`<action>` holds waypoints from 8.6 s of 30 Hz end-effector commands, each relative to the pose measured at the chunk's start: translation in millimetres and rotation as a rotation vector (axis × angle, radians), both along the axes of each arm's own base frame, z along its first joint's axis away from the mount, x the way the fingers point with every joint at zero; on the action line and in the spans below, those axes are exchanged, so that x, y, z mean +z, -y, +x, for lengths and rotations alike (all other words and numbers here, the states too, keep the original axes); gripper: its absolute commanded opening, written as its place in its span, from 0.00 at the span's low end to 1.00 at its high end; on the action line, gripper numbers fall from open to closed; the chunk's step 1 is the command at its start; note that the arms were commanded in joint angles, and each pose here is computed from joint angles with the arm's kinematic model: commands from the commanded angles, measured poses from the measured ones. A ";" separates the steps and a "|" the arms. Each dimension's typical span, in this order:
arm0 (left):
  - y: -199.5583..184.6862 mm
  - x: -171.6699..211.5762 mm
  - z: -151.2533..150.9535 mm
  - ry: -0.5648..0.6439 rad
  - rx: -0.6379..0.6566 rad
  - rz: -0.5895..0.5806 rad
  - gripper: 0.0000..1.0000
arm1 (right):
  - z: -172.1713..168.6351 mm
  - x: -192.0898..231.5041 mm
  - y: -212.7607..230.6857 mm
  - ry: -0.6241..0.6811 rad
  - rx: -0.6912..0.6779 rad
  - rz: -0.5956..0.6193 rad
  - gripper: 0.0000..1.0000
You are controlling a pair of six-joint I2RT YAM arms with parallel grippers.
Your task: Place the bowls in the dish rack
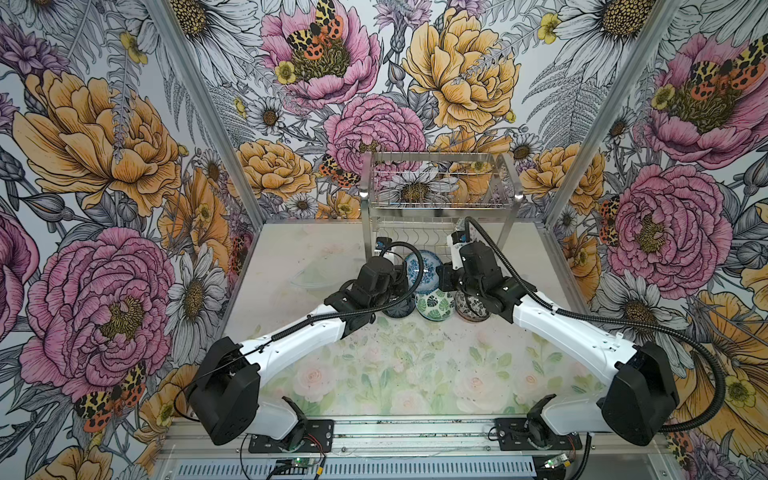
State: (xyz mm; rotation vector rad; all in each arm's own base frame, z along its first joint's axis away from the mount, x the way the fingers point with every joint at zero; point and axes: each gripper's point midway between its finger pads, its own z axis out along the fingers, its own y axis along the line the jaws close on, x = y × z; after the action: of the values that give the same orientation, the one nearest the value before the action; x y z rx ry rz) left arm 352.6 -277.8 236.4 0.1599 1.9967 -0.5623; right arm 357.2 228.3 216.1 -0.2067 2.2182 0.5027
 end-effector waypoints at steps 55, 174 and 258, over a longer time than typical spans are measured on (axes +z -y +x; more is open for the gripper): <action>-129.3 14.3 -16.4 0.019 0.159 0.239 0.99 | 116.1 -5.1 134.8 0.275 -0.566 -1.265 0.00; -131.6 8.1 -25.7 0.009 0.161 0.213 0.99 | 123.7 -33.0 114.3 0.241 -0.369 -1.141 1.00; 52.9 -136.8 -7.0 -0.359 -0.167 0.292 0.43 | 17.2 54.6 107.7 0.265 -0.142 -0.269 0.97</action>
State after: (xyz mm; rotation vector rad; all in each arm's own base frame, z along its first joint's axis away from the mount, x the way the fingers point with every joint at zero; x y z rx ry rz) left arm 341.1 -331.4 97.2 0.4419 2.4302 -0.4578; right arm 372.6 119.4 264.4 -0.2271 2.0290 0.0893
